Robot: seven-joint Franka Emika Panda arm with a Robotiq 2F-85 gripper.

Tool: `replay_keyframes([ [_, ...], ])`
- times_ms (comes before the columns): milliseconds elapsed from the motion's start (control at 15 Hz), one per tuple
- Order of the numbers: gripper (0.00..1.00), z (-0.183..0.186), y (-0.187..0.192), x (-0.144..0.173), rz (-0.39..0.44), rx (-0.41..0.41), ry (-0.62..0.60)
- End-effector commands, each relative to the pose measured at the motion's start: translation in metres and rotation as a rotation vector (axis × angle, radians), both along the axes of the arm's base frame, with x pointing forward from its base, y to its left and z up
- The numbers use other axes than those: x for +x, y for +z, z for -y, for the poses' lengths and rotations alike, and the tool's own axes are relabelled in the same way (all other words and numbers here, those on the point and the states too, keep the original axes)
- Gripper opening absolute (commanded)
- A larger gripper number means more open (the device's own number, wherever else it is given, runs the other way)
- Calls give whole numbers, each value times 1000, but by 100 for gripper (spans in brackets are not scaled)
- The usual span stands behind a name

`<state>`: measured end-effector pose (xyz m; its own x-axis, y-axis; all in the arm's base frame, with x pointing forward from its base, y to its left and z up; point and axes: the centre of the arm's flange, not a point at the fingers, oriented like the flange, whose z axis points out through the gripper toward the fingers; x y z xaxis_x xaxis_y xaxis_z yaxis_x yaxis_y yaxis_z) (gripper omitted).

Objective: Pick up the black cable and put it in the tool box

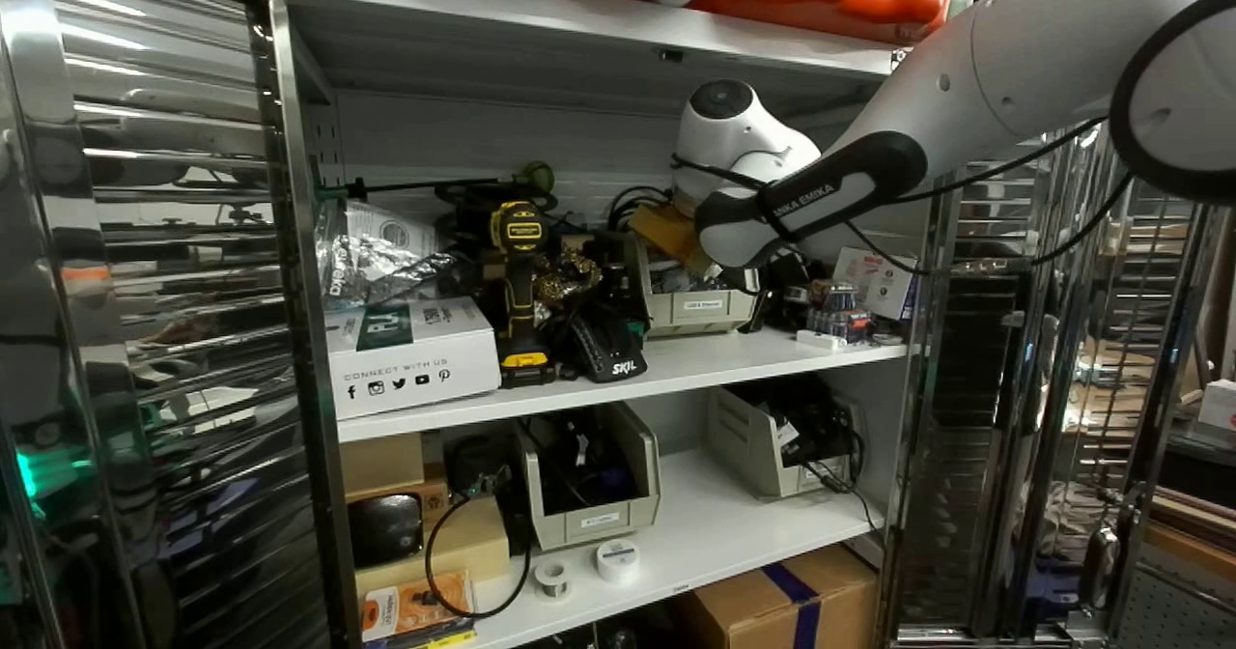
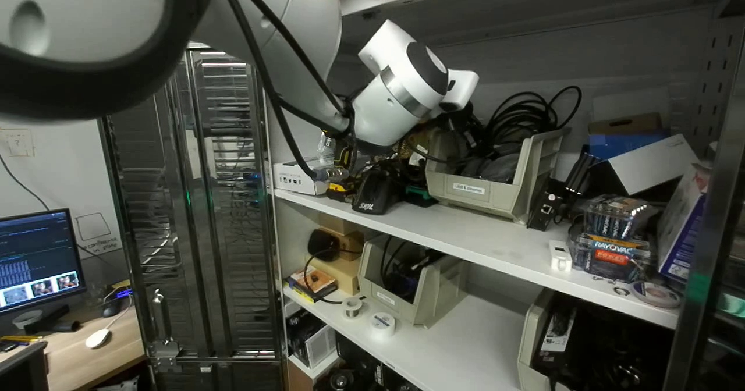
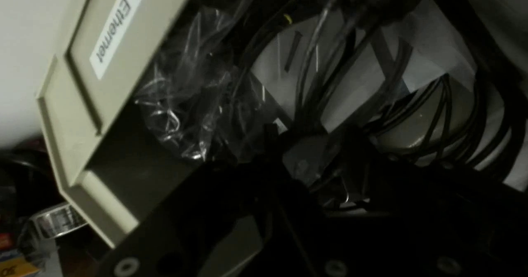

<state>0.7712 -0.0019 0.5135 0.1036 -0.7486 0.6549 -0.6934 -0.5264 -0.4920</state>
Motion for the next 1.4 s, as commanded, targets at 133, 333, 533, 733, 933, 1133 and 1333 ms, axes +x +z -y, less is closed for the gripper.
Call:
replay_keyframes([
  [133,90,-27,19,6,-10,-25,113],
  [333,100,-49,40,-20,-11,-20,195],
  [533,100,-67,58,-48,-25,-18,254],
  [733,100,-75,56,-80,-118,16,312],
  [933,100,-74,53,-117,-221,23,346],
  [1133,100,-64,54,-160,-359,-15,338],
  [1333,100,-57,54,-199,-498,-22,350],
])
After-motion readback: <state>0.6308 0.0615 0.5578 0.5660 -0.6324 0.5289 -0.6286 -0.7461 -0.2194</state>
